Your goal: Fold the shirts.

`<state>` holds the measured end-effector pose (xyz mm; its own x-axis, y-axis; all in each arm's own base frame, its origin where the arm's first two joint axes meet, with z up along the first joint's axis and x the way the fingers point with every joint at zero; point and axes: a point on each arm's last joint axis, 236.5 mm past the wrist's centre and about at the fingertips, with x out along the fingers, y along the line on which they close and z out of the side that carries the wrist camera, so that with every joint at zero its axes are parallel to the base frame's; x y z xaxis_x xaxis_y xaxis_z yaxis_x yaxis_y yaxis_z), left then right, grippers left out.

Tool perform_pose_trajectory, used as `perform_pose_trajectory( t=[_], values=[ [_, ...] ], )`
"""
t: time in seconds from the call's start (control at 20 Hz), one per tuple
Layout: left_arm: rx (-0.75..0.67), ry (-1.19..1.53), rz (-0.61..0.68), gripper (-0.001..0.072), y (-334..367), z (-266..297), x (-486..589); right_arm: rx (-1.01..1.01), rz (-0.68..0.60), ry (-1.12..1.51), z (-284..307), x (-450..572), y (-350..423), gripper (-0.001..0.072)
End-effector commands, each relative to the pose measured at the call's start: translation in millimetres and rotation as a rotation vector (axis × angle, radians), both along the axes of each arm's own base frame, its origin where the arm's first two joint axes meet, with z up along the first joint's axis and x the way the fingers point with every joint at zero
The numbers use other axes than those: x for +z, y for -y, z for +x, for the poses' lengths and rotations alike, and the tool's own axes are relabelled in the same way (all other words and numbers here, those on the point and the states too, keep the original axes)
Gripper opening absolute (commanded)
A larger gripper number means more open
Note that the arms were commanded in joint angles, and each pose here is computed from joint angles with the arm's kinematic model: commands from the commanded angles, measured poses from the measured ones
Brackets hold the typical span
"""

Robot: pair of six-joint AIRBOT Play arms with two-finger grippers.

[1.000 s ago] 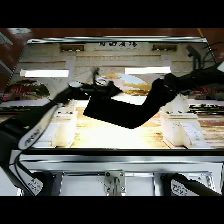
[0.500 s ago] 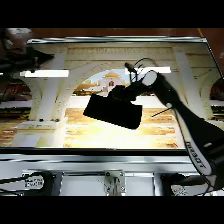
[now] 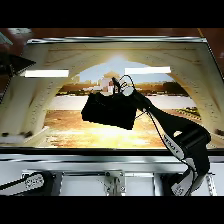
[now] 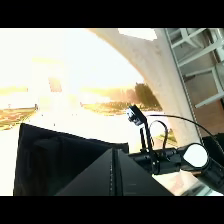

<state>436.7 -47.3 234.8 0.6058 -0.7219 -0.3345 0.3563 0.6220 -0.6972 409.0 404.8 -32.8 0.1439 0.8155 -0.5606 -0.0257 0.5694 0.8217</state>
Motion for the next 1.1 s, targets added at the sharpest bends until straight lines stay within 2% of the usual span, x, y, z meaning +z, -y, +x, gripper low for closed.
perform_pose_trajectory(
  t=[0.0,0.15,0.25,0.35,0.4,0.55,0.7,0.9,1.05],
  values=[
    [-0.019,-0.019,0.0,0.0037,3,-5,-8,0.044,0.043,0.01,2,21,16,0.0465],
    [-0.023,-0.01,0.008,0.0037,3,-5,-8,0.096,-0.061,0.028,7,37,85,0.0464],
    [-0.026,-0.004,0.013,0.0037,3,-5,-8,0.123,-0.283,-0.029,-4,25,164,0.0466],
    [-0.023,-0.013,0.035,0.0037,1,-5,-13,0.151,-0.546,-0.171,-32,5,250,0.0699],
    [-0.021,-0.02,0.055,0.0037,-1,-5,-18,0.172,-0.581,-0.246,-49,-2,271,0.07],
    [-0.017,-0.032,0.084,0.0037,-4,-6,-24,0.117,-0.502,-0.324,-64,-32,268,0.07],
    [-0.02,-0.019,0.093,0.0037,-4,-5,-24,0.014,-0.34,-0.34,-57,-56,235,0.07],
    [-0.007,-0.007,0.093,0.0037,-2,0,-22,0.032,-0.178,-0.346,-50,-66,200,0.07],
    [-0.025,-0.005,0.093,0.0037,6,-1,-22,-0.018,-0.146,-0.321,-36,-69,190,0.0689]
  ],
)
